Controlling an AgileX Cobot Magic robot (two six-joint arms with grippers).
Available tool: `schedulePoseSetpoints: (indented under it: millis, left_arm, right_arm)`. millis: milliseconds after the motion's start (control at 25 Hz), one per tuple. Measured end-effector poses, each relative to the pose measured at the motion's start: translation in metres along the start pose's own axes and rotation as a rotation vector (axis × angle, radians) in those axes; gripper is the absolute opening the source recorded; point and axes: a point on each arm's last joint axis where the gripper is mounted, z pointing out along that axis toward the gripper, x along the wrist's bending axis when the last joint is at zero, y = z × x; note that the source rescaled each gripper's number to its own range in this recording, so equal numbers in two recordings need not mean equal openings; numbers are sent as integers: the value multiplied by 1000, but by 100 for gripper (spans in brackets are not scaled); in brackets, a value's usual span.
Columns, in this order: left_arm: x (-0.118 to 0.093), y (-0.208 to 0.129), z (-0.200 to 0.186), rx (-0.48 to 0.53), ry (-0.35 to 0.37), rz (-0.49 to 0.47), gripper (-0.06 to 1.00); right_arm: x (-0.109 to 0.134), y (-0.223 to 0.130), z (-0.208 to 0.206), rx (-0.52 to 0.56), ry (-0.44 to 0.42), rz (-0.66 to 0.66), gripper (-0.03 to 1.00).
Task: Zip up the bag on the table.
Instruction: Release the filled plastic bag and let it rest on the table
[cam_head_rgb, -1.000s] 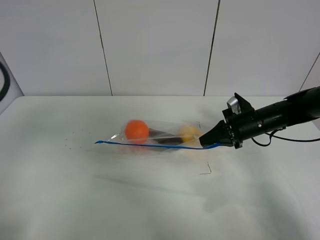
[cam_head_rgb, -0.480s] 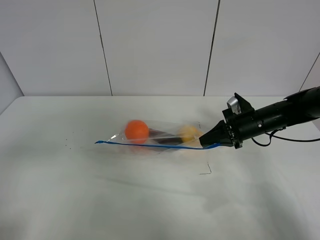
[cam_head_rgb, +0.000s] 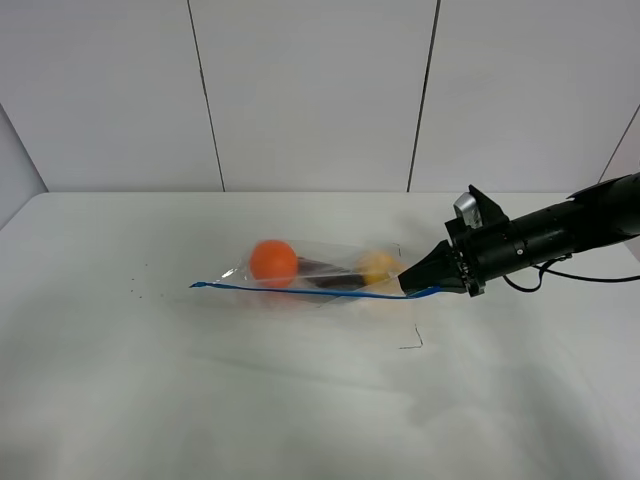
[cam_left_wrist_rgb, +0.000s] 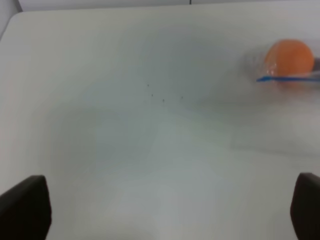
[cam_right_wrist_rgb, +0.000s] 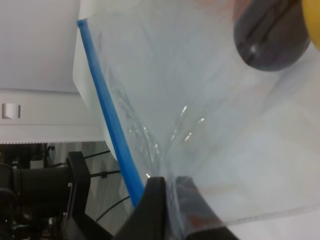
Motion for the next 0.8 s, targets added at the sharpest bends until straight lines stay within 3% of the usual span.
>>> schedulePoseSetpoints:
  millis: [800]
  left_arm:
    - [-1, -23, 25, 75, -4, 1, 100]
  right_arm:
    - [0, 0, 0, 0, 0, -8, 0]
